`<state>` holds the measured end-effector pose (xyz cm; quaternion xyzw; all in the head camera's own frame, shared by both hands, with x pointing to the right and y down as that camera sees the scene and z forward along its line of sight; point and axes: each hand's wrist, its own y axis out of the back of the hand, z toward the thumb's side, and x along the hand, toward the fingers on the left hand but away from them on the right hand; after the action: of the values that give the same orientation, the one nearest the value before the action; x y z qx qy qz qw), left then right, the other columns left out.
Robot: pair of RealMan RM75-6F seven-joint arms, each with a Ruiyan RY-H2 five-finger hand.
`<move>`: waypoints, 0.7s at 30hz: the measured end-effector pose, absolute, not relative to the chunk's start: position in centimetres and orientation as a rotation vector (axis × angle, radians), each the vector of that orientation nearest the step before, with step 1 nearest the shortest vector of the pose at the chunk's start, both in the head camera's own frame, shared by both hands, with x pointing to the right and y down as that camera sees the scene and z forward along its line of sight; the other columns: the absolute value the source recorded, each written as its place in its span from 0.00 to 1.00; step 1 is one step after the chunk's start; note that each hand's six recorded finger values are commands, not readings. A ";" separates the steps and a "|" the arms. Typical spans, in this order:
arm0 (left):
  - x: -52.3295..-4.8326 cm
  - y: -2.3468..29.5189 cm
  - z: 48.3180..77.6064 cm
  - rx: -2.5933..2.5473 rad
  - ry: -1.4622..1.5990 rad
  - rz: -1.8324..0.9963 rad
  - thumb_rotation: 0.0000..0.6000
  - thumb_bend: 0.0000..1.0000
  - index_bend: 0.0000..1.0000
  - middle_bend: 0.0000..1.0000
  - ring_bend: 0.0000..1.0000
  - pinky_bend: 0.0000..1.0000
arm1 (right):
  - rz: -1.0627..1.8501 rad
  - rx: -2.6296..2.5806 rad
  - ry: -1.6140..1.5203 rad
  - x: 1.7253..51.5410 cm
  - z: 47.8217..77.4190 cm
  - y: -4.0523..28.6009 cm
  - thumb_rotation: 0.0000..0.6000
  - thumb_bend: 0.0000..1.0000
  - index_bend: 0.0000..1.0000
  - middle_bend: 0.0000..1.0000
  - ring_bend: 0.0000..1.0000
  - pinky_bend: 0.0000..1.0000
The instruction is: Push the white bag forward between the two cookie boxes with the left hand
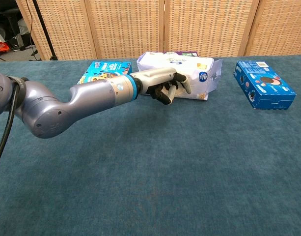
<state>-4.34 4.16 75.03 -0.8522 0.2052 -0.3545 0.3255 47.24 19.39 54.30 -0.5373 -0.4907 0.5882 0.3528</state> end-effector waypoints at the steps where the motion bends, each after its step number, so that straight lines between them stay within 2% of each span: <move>1: -4.2 3.9 75.0 -2.226 0.545 -0.934 1.00 0.86 0.31 0.07 0.09 0.11 | 1.523 -1.388 -1.271 47.3 54.3 19.4 1.00 0.00 0.00 0.00 0.00 0.00; 9: -3.2 2.7 74.4 -2.195 0.576 -0.921 1.00 0.85 0.31 0.07 0.09 0.11 | 1.530 -1.383 -1.272 47.4 54.3 19.4 1.00 0.00 0.00 0.00 0.00 0.00; 17: -4.4 2.3 72.6 -2.177 0.600 -0.817 1.00 0.84 0.31 0.07 0.09 0.11 | 1.512 -1.390 -1.273 47.1 54.0 19.5 1.00 0.00 0.00 0.00 0.00 0.00; 20: -5.6 2.3 71.7 -2.186 0.609 -0.772 1.00 0.77 0.30 0.06 0.09 0.11 | 1.504 -1.390 -1.278 47.1 53.8 19.6 1.00 0.00 0.00 0.00 0.00 0.00; 21: -6.4 2.2 71.3 -2.190 0.615 -0.756 1.00 0.72 0.29 0.04 0.09 0.11 | 1.498 -1.391 -1.279 47.0 53.7 19.6 1.00 0.00 0.00 0.00 0.00 0.00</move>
<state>-6.40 2.19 71.29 -0.8510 0.2389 -0.2937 0.3640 47.01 19.64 53.69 -0.5390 -0.4953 0.5802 0.3572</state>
